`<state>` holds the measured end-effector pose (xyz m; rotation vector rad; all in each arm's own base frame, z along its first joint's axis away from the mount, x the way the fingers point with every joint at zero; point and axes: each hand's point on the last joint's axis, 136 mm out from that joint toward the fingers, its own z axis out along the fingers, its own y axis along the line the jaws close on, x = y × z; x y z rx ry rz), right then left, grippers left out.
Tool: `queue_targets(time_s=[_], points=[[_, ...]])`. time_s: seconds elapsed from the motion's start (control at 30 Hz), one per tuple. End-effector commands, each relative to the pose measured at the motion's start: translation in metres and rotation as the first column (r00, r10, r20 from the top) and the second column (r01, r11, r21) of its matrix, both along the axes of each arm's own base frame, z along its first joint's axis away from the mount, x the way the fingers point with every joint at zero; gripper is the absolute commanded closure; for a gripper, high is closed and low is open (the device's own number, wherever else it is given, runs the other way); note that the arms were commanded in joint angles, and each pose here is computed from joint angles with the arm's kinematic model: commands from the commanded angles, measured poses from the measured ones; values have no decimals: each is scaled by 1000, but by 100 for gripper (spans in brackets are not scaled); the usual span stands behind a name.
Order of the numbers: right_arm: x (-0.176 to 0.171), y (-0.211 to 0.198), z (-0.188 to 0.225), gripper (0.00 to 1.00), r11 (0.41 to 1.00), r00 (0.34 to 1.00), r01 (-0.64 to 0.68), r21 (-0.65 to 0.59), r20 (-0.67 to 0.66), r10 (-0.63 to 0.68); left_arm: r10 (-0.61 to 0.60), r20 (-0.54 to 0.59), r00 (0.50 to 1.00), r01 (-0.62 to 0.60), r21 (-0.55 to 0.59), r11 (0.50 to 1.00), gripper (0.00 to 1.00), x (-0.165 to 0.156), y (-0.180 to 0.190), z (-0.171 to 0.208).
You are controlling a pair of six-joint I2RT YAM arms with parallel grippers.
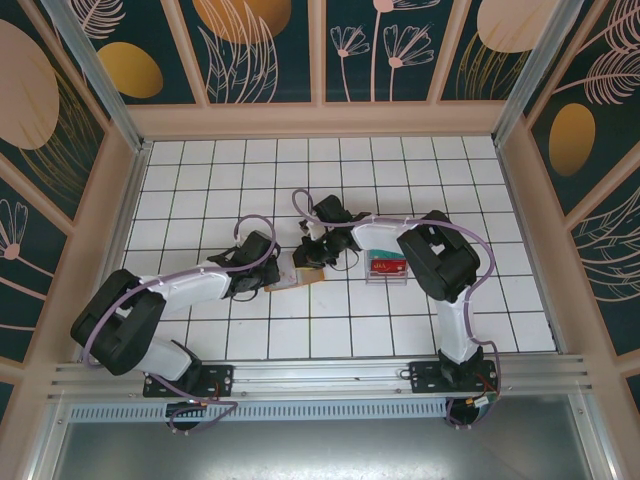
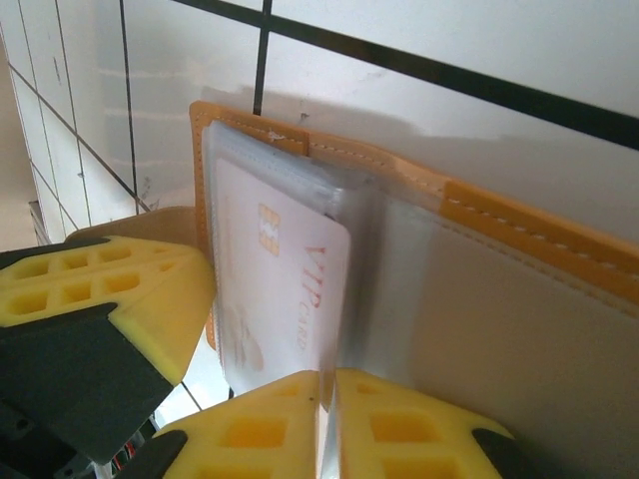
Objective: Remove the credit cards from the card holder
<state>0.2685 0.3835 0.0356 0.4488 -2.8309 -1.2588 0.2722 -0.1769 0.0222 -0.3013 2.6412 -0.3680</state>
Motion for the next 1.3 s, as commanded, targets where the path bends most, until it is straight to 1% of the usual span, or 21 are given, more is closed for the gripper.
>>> queue_targets(time_s=[0.0,0.07,0.1,0.2,0.23,0.43,0.57,1.03,1.13,1.27], points=[[-4,6,-2,84,1000,1000,-20,0,-8,20,-3,-36,999,4,21,1000,100,-4,4,-9],[-4,6,-2,85,1000,1000,-21,0,-10,21,-2,-41,999,3,29,1000,100,-5,5,-10],[-4,6,-3,87,1000,1000,-22,-1,-9,22,-1,-43,999,2,34,999,100,-6,6,-11],[-3,4,-5,100,1000,1000,-14,-15,-9,14,6,-48,999,-4,47,999,100,-8,10,-12],[-2,3,-5,100,1000,1000,-9,-21,-8,9,17,-53,998,-13,59,998,100,-9,13,-13],[2,-5,-4,100,999,1000,12,-33,-1,-12,60,-97,993,-45,153,987,100,-18,31,-26],[3,-13,-7,100,999,1000,23,-48,-1,-23,78,-116,990,-57,177,983,100,-23,37,-31],[6,-33,-5,100,997,999,39,-61,3,-39,80,-120,989,-57,182,982,100,-23,38,-32],[5,-29,-1,100,999,999,34,-38,1,-34,72,-107,992,-54,162,985,100,-19,33,-25],[2,-19,1,100,1000,1000,20,-24,-3,-20,62,-61,996,-54,131,990,100,-6,24,-4]])
